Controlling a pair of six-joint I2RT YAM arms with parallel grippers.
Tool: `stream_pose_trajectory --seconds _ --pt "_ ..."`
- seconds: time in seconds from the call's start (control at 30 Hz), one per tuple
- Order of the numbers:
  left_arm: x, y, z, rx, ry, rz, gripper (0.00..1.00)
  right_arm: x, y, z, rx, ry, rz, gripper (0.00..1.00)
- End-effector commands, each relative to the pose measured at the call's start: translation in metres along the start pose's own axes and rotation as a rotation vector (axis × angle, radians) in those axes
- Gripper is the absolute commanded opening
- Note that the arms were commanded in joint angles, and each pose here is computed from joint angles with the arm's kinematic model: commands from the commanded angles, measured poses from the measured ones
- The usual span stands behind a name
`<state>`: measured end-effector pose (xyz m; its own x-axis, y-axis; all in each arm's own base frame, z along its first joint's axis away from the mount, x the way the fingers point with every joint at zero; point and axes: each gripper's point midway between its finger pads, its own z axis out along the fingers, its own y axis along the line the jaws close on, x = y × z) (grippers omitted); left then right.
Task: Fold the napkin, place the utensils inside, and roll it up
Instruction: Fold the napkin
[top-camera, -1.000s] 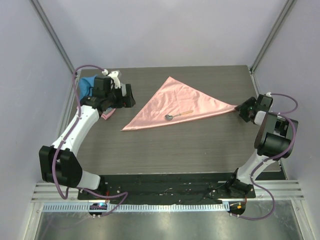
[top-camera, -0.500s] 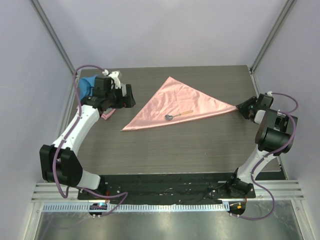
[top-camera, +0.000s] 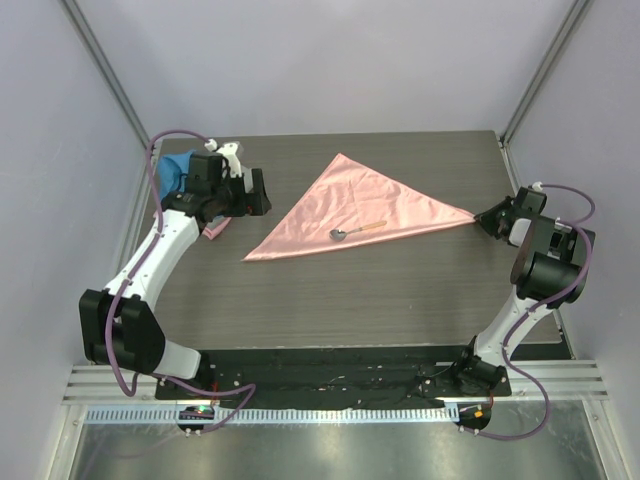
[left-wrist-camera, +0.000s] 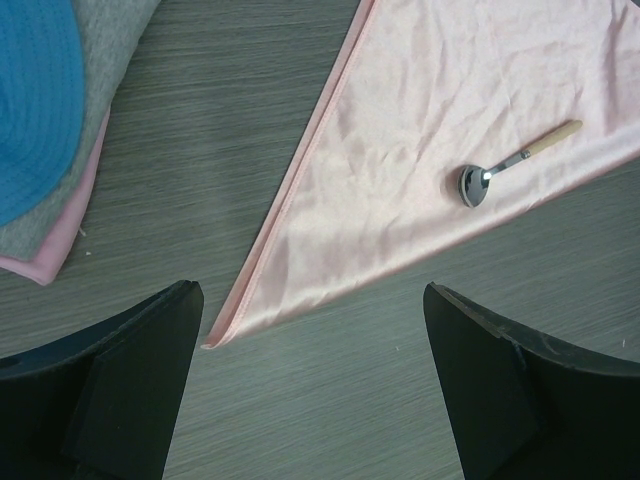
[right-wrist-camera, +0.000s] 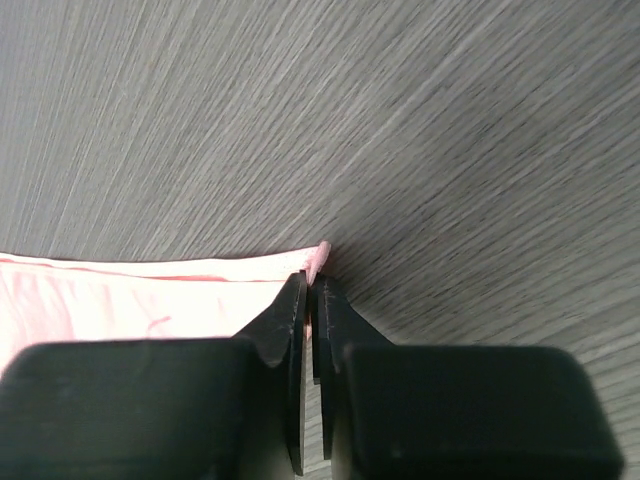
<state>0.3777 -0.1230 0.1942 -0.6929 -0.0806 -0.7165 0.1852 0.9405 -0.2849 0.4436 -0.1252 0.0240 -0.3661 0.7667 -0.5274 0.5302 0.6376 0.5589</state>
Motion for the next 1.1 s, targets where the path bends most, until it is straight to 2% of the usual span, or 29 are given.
stream_pose_trajectory --seconds 0.0,0.1,0.27,0.43,0.53,0.67,0.7,0.9,1.07 --pt "-0.018 -0.004 -0.007 0.004 -0.060 0.029 0.98 -0.007 0.004 -0.006 -0.003 0.001 -0.037 0.05" --pt "-0.018 -0.003 -0.007 0.004 -0.060 0.030 0.98 -0.017 0.021 -0.018 -0.056 -0.033 -0.052 0.01" --pt "-0.019 -0.004 -0.008 0.005 -0.063 0.027 0.98 -0.033 0.061 -0.041 -0.148 -0.100 -0.084 0.01" --pt "-0.018 -0.005 -0.007 0.006 -0.061 0.018 0.98 -0.035 0.121 -0.072 -0.250 -0.167 -0.154 0.01" --pt "-0.018 -0.004 -0.005 0.005 -0.059 -0.006 0.98 -0.012 0.165 -0.082 -0.315 -0.156 -0.218 0.01" --pt "-0.014 -0.003 -0.002 -0.005 -0.052 -0.040 0.98 0.041 0.217 -0.084 -0.415 -0.082 -0.280 0.01" --pt "-0.014 -0.002 -0.002 -0.011 -0.052 -0.051 0.98 0.068 0.239 -0.088 -0.461 -0.041 -0.308 0.01" --pt "-0.012 -0.002 0.002 -0.015 -0.034 -0.067 0.99 0.168 0.279 -0.083 -0.554 0.139 -0.376 0.01" --pt "-0.012 0.000 0.002 -0.019 -0.033 -0.069 0.99 0.223 0.291 -0.085 -0.591 0.231 -0.400 0.01"
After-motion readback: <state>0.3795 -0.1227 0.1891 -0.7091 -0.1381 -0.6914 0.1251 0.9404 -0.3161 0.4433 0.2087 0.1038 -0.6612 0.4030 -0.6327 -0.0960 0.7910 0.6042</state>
